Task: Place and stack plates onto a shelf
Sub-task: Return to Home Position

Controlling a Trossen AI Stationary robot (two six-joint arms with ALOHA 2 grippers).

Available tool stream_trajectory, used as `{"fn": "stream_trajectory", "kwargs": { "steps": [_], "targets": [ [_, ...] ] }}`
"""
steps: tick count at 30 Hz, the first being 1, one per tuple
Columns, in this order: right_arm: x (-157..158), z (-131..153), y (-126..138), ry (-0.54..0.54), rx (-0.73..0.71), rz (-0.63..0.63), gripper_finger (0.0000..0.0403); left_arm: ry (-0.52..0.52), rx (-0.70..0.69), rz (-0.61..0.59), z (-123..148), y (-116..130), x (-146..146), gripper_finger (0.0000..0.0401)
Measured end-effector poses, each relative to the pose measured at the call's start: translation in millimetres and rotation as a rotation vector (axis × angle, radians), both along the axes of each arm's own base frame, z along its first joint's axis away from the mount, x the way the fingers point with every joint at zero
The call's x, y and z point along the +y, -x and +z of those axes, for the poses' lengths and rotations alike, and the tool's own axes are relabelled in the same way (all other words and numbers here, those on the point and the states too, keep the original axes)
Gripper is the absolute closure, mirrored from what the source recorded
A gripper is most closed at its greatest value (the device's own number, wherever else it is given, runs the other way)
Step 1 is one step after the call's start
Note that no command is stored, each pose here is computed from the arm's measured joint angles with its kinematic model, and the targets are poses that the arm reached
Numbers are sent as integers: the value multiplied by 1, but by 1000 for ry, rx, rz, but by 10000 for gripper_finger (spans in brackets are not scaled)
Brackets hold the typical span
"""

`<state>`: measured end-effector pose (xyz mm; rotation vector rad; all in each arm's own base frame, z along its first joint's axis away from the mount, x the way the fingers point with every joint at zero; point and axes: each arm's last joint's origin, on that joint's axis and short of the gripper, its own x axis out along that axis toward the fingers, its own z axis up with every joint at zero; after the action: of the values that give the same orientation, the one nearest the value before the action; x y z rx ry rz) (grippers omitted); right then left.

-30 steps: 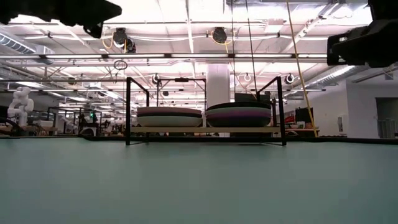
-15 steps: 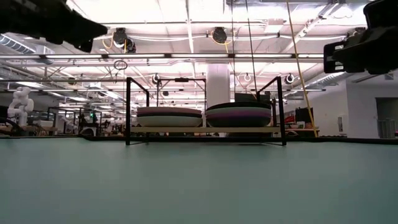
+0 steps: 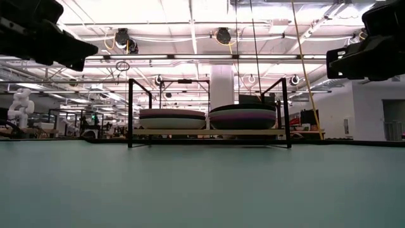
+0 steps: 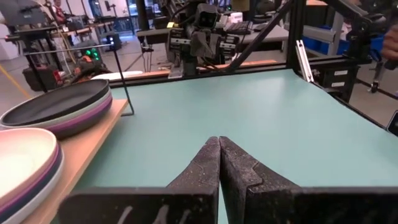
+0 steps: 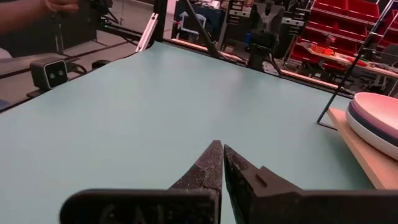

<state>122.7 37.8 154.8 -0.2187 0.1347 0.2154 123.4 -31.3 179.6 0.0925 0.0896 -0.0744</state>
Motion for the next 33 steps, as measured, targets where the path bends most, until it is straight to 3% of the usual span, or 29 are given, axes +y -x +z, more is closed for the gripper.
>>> {"fn": "stream_trajectory", "kwargs": {
  "steps": [17, 24, 33],
  "targets": [
    [-19, 3, -1, 25, -44, -91, 403, 3, -15, 39, -10, 6, 6, 398],
    [-28, 4, 0, 3, -40, -37, 403, 3, -10, 39, -10, 6, 6, 398],
    [-44, 11, 4, 22, -113, -169, 403, 39, -5, 42, -11, 6, 6, 398]
  ]
}}
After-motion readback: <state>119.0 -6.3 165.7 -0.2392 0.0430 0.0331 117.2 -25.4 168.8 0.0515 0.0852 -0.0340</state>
